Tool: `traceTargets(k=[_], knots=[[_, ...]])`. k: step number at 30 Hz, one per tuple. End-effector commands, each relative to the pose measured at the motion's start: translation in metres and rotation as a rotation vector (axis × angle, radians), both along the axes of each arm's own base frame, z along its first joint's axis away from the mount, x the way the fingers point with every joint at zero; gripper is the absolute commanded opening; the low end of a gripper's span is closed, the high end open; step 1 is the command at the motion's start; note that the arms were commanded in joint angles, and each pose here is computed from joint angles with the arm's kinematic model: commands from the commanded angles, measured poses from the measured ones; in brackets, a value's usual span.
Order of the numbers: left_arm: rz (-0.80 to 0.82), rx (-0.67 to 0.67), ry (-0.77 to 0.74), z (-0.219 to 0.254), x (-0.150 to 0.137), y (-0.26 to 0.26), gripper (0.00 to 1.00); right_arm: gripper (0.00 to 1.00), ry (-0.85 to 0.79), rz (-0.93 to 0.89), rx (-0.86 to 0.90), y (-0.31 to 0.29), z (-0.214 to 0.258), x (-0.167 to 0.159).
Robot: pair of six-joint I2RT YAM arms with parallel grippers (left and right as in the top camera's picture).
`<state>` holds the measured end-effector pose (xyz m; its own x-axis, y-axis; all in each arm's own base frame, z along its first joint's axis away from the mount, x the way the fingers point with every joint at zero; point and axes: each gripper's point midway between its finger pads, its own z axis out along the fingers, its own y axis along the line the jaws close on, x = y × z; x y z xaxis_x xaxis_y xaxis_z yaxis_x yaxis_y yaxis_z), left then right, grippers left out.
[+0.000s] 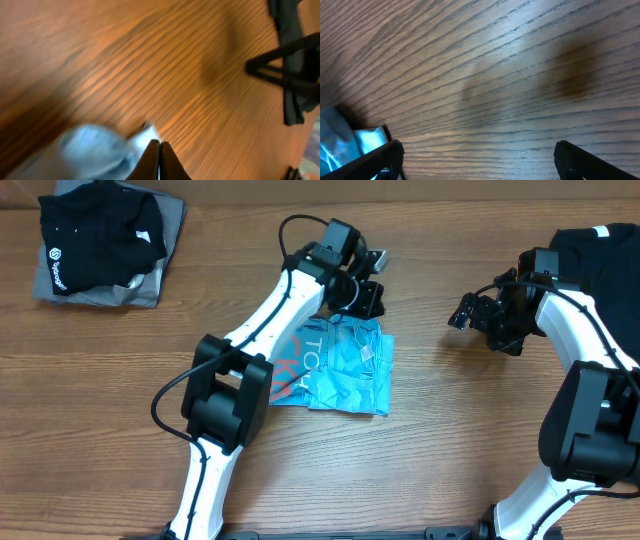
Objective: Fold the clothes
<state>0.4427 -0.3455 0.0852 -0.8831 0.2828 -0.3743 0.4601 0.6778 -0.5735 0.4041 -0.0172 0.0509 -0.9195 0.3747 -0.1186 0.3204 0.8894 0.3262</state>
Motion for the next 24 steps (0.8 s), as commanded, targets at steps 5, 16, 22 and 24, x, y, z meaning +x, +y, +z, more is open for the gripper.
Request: traceTargets(k=[5,16,22,24], knots=[[-0.042,-0.018,-0.013,0.000,-0.016,-0.035,0.27,1.00,0.004,-0.004,-0.001,0.000,0.003,-0.003],[0.061,0.125,-0.063,0.048,0.027,0.044,0.53,1.00,0.000,-0.007,-0.017,-0.003,0.002,-0.002],[0.122,0.153,0.004,0.059,0.026,0.067,0.49,1.00,-0.014,-0.007,-0.019,-0.003,0.003,0.001],[0.153,0.187,0.067,0.045,0.019,0.073,0.47,1.00,-0.019,-0.007,-0.020,-0.004,0.003,0.003]])
